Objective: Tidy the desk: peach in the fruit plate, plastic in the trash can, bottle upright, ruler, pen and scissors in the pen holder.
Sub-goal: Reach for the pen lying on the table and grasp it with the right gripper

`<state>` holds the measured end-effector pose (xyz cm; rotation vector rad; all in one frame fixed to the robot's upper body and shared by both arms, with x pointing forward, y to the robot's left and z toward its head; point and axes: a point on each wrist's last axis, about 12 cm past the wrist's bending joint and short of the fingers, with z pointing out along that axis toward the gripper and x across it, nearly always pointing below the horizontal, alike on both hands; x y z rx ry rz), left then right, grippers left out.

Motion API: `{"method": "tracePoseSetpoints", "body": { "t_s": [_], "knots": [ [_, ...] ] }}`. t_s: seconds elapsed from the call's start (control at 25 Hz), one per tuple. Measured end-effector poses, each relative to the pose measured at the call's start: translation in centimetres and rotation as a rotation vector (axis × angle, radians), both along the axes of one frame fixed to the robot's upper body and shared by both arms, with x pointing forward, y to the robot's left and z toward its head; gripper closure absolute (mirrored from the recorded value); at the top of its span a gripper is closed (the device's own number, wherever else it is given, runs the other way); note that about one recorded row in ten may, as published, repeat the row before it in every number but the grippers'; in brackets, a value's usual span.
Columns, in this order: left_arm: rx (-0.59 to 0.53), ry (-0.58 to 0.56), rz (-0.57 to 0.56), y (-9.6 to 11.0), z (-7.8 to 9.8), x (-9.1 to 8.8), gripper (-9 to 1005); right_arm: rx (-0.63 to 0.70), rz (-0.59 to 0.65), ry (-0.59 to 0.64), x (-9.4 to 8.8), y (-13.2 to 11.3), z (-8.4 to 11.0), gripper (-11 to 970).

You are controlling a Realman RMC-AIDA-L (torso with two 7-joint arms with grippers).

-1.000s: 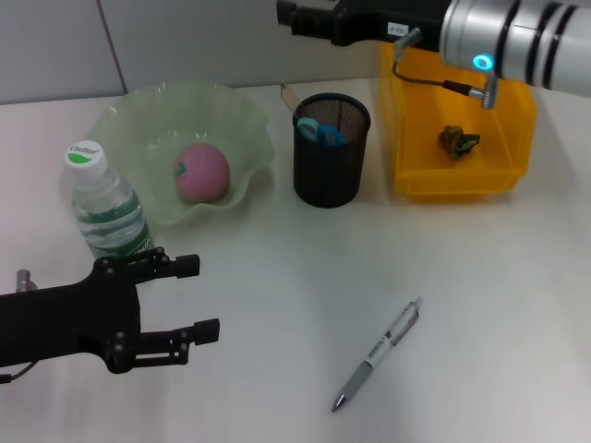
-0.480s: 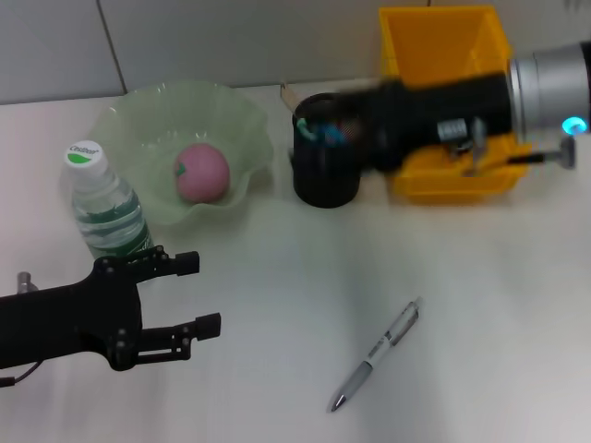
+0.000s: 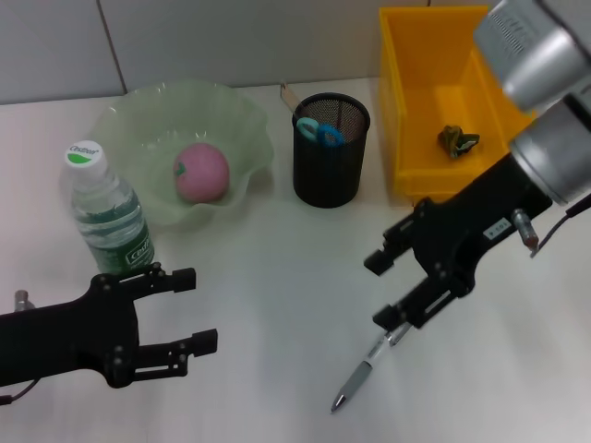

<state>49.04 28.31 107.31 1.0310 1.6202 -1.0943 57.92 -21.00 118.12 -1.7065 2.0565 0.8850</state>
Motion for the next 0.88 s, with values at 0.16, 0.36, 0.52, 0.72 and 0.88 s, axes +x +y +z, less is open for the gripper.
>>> {"method": "tracePoseSetpoints", "body": {
  "t_s": [0.16,0.36,0.52,0.72,0.88],
  "knots": [
    [0.004,0.004,0.016,0.2,-0.1,-0.1,168,-0.073,0.066,-0.008,-0.2,0.9,-0.5,198],
    [0.021,0.015,0.051,0.1,-0.8,-0.1,168,-0.161,0.184,-0.044,-0.6,2.7,-1.7,198],
    [0.019,0.018,0.057,0.1,-0.8,0.0,167,-0.217,0.249,-0.081,-0.6,3.8,-2.0,199],
    [0.018,0.027,0.065,0.1,-1.1,-0.1,167,-0.301,0.337,-0.132,-0.5,5.2,-2.2,199],
    [0.024,0.021,0.064,0.1,-1.2,-0.2,168,-0.354,0.4,-0.173,-0.3,6.2,-2.0,199]
  ]
}}
